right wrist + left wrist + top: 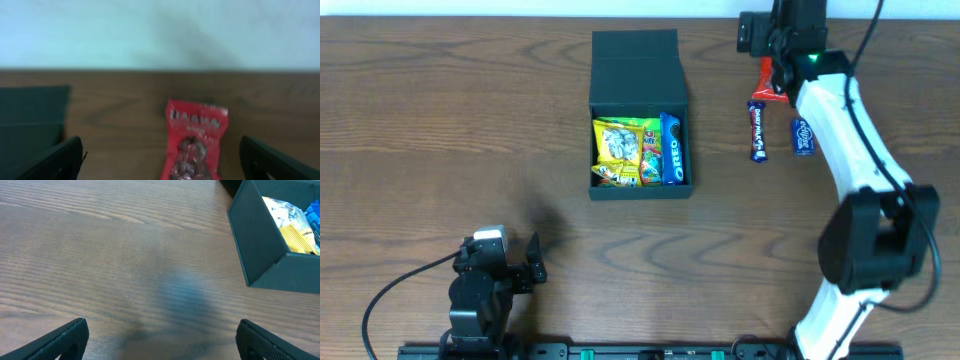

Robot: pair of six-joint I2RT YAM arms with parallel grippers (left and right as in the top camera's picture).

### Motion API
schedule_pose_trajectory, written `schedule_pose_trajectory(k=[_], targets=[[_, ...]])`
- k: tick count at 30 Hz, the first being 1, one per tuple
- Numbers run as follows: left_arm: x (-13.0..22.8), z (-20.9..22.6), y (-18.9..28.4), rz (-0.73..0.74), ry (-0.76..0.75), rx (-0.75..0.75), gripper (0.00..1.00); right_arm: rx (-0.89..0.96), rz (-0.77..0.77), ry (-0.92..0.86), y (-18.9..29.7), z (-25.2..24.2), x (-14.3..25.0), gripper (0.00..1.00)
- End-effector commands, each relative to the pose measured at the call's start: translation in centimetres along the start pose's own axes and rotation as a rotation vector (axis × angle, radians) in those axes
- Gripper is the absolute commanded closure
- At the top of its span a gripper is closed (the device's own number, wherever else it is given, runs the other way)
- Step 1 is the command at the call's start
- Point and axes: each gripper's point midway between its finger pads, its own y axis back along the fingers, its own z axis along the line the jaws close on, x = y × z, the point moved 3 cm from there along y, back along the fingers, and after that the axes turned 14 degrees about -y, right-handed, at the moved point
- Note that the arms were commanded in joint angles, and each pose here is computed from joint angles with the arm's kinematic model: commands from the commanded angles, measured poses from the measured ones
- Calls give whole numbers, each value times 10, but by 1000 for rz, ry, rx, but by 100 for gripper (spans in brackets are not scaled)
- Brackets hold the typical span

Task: Pack container
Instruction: 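Move the right gripper to the red Hacks bag and grasp it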

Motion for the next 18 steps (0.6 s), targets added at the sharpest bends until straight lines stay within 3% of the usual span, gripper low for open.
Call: schedule_pose_trajectory(k=[1,6,15,18], targets=[[2,1,-1,-1,13,-6,5,109,89,-114,-49,-44,39,1],[2,1,-1,-1,13,-7,5,133,157,-180,-91,-72,76,1],[2,1,-1,-1,13,-6,5,108,210,-229,-118,-86,105,1],[2,1,-1,-1,13,-6,5,109,226,-227,-120,-86,112,9]])
